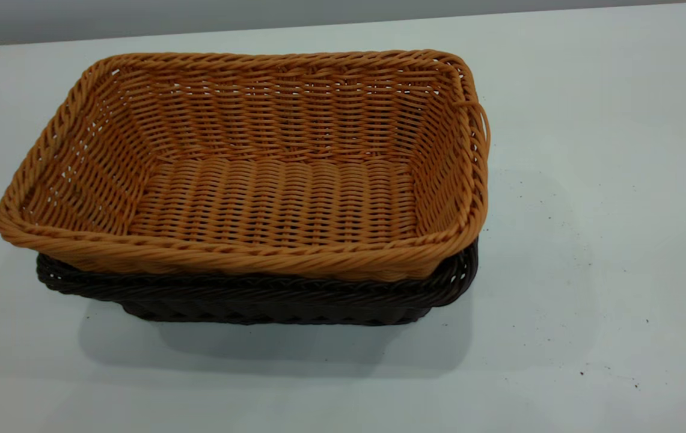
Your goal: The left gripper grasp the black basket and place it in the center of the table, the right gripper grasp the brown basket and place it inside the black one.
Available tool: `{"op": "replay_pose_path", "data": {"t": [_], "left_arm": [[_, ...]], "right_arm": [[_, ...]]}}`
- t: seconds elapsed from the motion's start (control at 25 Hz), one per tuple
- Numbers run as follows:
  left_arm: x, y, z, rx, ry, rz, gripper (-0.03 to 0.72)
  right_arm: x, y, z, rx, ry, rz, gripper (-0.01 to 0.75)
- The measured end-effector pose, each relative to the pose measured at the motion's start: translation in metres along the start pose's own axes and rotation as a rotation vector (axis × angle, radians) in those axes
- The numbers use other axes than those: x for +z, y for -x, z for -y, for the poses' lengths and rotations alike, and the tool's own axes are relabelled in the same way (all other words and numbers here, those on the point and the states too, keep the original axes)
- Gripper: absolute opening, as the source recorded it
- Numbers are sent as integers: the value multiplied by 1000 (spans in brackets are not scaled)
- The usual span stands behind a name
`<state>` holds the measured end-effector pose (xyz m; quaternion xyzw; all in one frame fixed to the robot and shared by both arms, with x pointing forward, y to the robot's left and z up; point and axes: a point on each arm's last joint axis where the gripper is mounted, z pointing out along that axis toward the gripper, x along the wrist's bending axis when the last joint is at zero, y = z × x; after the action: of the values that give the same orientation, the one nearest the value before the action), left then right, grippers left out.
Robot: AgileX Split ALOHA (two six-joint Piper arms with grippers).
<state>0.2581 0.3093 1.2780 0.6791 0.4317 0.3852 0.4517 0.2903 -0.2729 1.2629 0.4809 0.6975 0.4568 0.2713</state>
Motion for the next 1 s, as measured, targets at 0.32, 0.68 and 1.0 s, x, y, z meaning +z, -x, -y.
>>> {"op": "replay_pose_path", "data": {"t": [0.32,0.68,1.0], "left_arm": [[-33,12,18,-73,88,177,-1],[-38,27,82,-56,54,289,-1],[-35,33,147,-17,44,291,-1]], "right_arm": [[-31,1,82,-40,39,-1,0],[-23,4,162,-63,25,0,0],[7,8,202,-80,1,2,0]]}}
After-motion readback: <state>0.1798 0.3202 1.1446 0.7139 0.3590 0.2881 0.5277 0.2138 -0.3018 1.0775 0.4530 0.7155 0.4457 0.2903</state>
